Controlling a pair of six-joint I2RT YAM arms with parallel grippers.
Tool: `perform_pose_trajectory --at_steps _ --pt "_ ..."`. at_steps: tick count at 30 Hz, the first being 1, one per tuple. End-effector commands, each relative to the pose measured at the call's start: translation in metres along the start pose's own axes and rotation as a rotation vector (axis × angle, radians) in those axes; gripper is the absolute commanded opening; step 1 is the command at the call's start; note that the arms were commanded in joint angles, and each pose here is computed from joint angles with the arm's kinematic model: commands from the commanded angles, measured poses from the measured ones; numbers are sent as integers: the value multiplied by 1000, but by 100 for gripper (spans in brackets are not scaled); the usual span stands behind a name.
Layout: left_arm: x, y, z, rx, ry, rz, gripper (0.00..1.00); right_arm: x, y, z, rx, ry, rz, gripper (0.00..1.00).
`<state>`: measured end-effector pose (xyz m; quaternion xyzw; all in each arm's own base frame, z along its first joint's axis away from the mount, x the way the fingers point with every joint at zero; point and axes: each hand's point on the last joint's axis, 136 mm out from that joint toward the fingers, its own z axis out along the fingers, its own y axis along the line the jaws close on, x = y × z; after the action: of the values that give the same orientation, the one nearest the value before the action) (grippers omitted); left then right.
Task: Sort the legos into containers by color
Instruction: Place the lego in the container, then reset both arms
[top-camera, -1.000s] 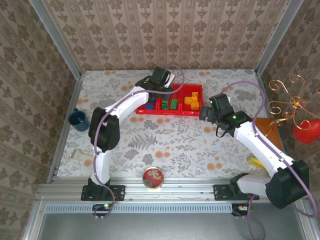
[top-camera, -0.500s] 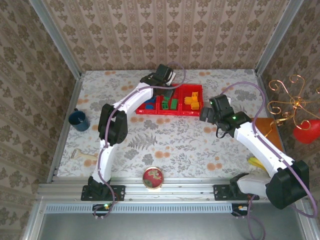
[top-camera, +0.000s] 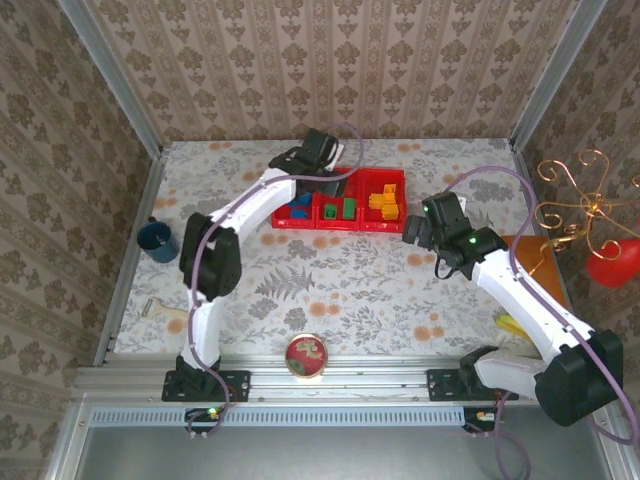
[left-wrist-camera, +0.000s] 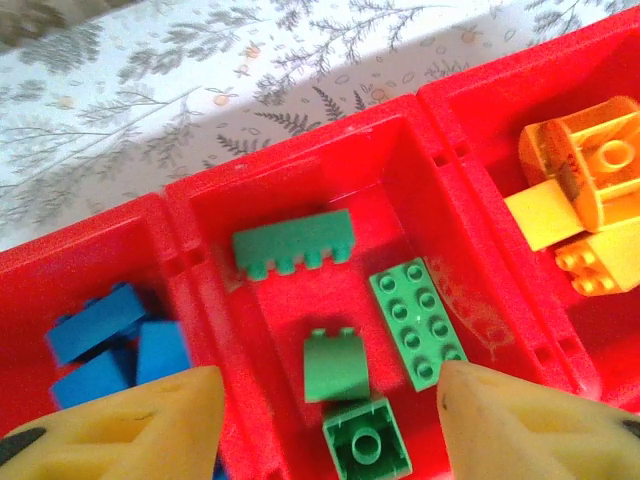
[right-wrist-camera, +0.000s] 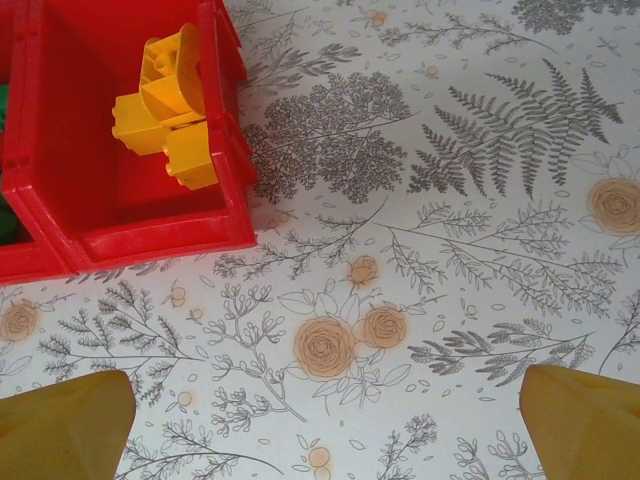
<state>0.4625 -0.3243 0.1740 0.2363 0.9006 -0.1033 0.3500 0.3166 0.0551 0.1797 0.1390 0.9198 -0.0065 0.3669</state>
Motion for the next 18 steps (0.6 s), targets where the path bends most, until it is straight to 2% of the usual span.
perform_pose_trajectory --at_steps 1,5,9,18 --pt "-30 9 -57 -32 -161 -43 64 -3 -10 -5 38 -44 19 100" --pt "-15 27 -92 -85 -230 -86 79 -5 -14 -7 46 -72 24 100" --pt "15 55 -122 -165 -276 -141 98 -6 -18 -8 50 -97 23 100" --pt "107 132 -171 -407 -347 -265 100 -9 -27 -6 90 -160 27 100"
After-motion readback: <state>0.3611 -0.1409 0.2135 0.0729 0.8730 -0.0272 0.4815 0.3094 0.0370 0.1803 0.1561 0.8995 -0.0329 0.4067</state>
